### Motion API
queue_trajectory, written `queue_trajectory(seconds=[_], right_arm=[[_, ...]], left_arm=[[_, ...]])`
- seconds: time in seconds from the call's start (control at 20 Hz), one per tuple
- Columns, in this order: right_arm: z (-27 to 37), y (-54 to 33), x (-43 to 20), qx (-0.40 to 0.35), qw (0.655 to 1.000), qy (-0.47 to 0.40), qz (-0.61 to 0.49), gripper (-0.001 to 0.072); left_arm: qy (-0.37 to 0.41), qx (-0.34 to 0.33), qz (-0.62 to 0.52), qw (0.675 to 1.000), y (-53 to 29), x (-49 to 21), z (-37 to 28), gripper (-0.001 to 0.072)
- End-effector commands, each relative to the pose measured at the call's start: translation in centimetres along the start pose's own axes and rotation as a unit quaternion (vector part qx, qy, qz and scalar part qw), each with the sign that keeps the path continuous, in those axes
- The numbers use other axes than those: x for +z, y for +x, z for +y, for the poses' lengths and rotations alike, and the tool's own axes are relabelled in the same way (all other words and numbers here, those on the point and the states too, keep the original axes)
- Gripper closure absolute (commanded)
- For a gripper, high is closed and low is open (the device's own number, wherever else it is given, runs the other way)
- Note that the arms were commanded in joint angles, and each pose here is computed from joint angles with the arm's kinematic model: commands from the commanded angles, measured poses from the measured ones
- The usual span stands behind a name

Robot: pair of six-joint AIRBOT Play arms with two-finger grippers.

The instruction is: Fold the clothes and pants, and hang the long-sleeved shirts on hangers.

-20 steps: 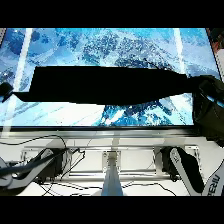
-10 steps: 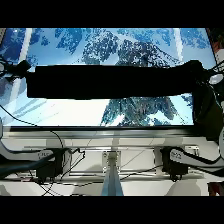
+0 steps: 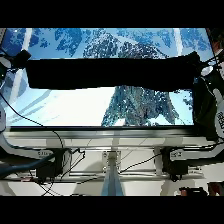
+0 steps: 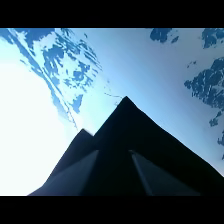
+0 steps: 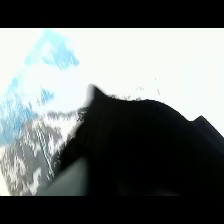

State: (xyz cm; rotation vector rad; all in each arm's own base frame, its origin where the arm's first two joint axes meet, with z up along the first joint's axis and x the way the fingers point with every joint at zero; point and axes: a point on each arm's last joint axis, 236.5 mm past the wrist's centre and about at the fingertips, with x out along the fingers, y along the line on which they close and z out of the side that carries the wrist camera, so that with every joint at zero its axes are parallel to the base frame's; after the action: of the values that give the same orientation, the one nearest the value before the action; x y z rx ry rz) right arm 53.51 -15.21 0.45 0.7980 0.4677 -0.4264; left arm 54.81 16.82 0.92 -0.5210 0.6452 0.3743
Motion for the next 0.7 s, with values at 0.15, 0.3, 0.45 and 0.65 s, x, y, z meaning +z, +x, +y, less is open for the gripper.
queue_trajectory(seconds=[0.15, 0.3, 0.45, 0.65], right_arm=[[1.2, 1.1, -0.6, 0.013, 1.0, -0.019, -0.015, 0.0224], [0.9, 0.9, -1.3, 0.005, 0.999, -0.045, 0.001, 0.0224], [0.4, 0.9, -2.4, -0.005, 0.998, -0.054, 0.025, 0.0224], [-0.1, 0.8, -3.4, -0.013, 0.996, -0.076, 0.047, 0.0224]], left_arm=[[-0.002, -0.007, 0.018, 1.0, 0.5, -1.4, -1.1, -0.0013], [-0.011, 0.015, 0.073, 0.997, -1.3, -2.8, 0.9, -0.0008], [0.005, 0.078, 0.193, 0.978, -4.0, -7.3, 5.7, 0.0003], [0.114, 0.086, 0.297, 0.944, -8.0, -12.9, 8.0, 0.0126]])
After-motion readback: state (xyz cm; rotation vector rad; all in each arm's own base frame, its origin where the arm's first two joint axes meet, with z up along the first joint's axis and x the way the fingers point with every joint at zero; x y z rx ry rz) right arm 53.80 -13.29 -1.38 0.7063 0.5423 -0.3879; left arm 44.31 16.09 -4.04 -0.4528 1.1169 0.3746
